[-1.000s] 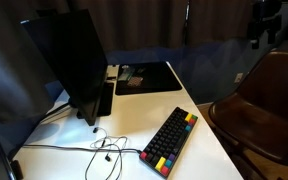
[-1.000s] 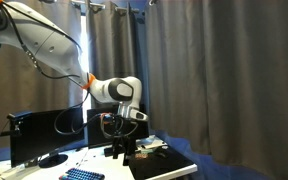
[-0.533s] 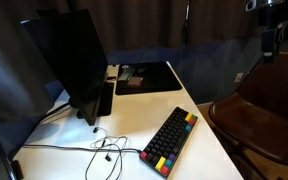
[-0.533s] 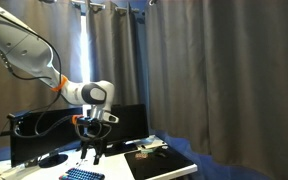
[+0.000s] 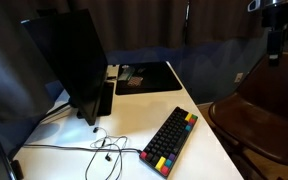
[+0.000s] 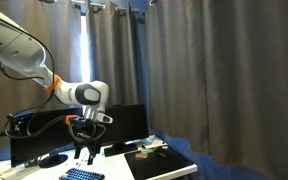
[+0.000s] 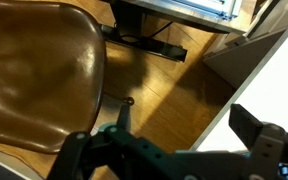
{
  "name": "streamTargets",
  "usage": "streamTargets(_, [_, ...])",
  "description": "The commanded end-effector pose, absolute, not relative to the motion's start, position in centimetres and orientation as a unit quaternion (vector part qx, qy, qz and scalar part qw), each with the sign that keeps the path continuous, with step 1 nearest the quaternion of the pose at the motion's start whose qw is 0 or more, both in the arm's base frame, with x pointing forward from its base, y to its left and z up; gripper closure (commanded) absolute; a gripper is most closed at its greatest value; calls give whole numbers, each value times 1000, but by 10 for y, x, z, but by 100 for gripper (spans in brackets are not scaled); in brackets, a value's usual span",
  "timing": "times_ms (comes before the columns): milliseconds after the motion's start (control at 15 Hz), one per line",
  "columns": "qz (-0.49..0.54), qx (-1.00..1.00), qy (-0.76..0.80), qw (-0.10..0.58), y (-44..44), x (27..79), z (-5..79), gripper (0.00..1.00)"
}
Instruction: Press the red escape key on the keyboard
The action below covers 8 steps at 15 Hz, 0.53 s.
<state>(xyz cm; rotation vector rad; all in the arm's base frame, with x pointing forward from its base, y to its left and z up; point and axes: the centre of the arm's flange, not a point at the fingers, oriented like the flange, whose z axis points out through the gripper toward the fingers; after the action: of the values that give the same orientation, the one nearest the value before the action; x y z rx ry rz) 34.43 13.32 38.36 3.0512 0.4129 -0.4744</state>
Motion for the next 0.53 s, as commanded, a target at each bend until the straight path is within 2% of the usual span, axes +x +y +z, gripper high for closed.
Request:
streamTargets(0, [-152,979,133,13,133,344,384,0])
streamTargets(333, [-152,979,133,13,133,344,384,0])
streamTargets(467, [-154,973,168,20,169,349,375,0])
